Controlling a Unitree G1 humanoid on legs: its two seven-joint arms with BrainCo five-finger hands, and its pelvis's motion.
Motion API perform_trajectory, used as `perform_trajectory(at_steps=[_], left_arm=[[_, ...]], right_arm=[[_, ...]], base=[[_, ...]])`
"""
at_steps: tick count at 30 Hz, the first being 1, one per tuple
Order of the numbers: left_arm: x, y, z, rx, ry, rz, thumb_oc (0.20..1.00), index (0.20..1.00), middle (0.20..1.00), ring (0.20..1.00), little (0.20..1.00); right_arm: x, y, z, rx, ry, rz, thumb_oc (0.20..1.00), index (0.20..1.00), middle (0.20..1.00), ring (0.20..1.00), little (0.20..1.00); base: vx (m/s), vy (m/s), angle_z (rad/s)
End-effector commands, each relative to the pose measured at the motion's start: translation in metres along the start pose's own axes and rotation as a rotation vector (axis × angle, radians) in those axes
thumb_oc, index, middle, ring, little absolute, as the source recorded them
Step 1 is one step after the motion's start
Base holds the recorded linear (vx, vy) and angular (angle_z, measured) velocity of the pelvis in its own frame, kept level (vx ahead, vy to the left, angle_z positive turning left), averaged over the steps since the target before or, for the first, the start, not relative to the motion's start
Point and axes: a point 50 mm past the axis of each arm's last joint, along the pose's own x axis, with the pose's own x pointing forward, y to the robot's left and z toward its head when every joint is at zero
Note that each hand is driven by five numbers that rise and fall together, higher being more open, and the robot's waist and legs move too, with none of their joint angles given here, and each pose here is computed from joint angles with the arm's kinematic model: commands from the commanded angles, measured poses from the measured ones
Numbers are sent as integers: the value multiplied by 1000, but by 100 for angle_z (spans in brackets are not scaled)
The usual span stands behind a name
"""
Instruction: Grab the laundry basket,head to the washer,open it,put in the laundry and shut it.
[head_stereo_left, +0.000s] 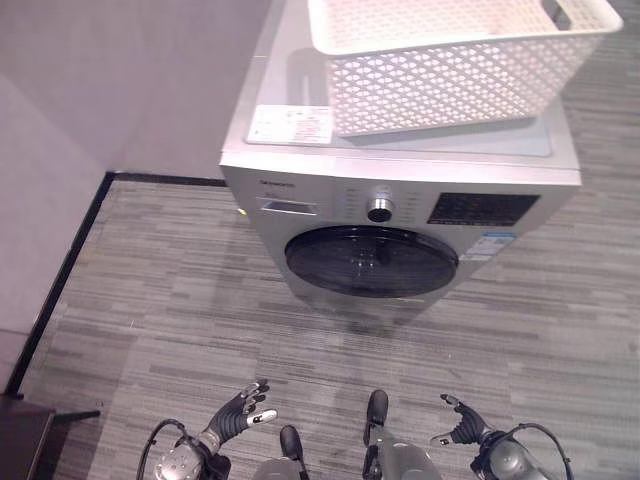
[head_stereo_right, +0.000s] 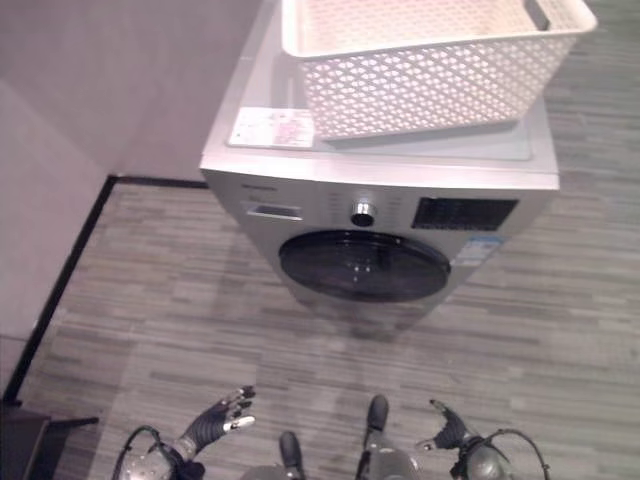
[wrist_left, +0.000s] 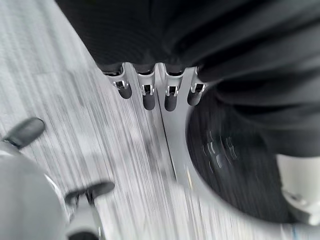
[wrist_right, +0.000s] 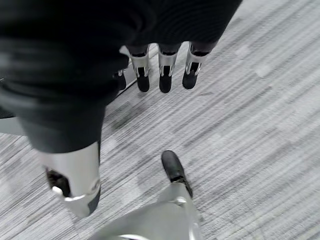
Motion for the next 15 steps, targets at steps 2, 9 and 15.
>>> perform_trajectory(at_steps=[2,9,15], left_arm=[[-5,28,-26,-88,92,256,1000,1000,1000,1000,1000],[-22,21,-83,-238,388,441,1000,1000,1000,1000,1000],[-22,11,-87,-267,407,394,1000,1000,1000,1000,1000]], right_arm=[[-6,26,-12,77,39,43,1000,1000,1000,1000,1000],[-8,53,-22,155,138,100,1000,1000,1000,1000,1000],[-14,69,-35,153,228,167,1000,1000,1000,1000,1000]], base=[[-35,-1,10],[23,16,19],[37,37,7]])
